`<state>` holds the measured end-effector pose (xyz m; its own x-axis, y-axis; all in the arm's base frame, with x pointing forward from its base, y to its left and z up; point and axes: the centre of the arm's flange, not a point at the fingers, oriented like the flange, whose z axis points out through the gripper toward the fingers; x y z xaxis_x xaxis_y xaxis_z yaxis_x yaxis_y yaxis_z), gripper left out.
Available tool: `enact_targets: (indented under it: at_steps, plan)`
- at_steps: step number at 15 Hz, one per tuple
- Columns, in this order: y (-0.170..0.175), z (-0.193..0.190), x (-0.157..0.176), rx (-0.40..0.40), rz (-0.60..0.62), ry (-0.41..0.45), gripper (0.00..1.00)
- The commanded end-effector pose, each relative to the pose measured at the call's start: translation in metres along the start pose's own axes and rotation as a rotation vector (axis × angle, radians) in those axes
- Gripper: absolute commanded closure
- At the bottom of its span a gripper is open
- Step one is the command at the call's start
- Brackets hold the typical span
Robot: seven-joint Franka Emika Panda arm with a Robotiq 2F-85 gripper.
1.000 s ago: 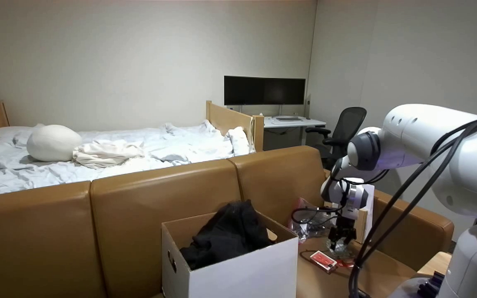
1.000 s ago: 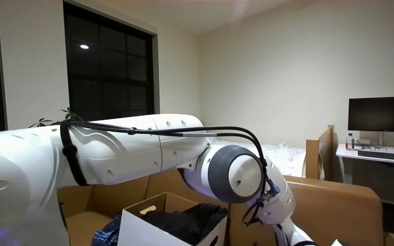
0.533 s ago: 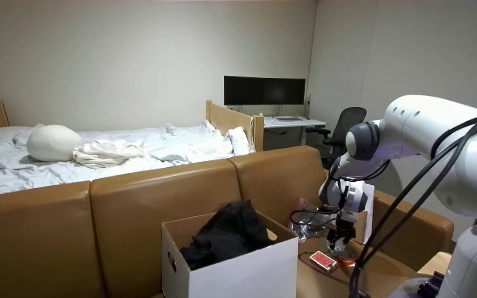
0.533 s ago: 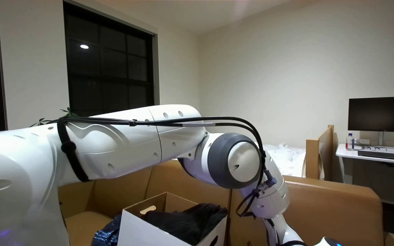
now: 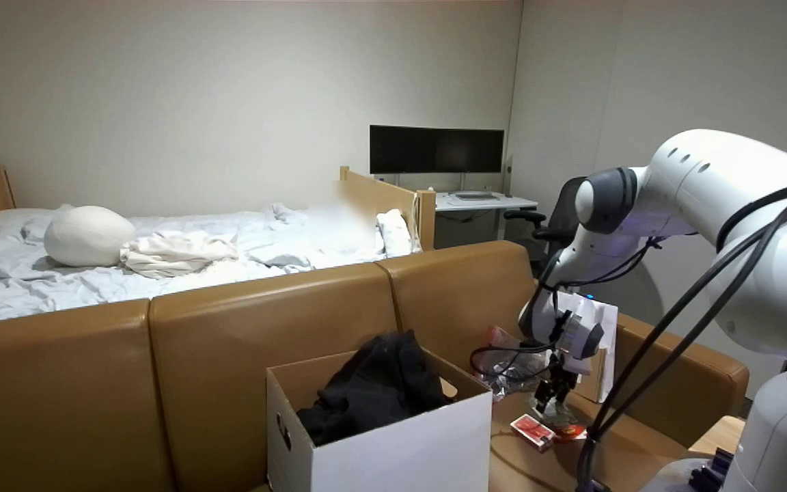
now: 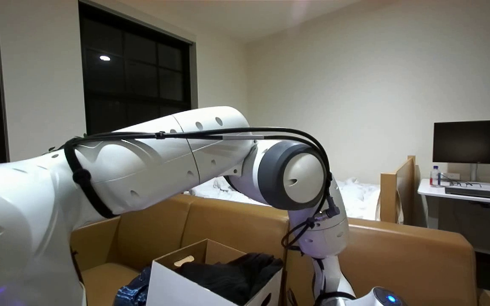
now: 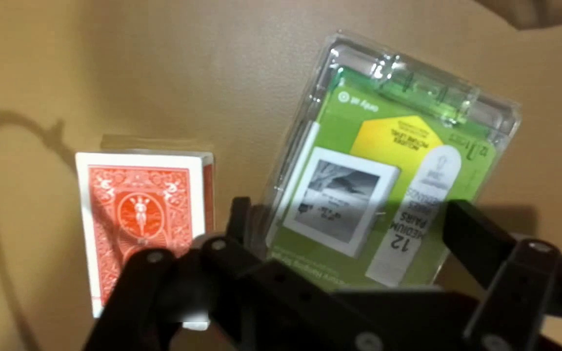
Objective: Pick up the packet and the card box and put them in the storage box
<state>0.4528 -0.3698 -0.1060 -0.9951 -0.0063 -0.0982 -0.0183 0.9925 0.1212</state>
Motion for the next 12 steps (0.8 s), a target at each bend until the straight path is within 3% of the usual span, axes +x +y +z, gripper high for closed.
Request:
enact_targets:
  at_steps: [1, 5, 12]
  plan:
    - [0.028, -0.045, 0.023, -0.027, -0.075, -0.055, 0.00]
    - [0.032, -0.069, 0.028, -0.044, -0.090, -0.078, 0.00]
    - [-0.023, -0.072, 0.027, -0.197, -0.059, -0.107, 0.00]
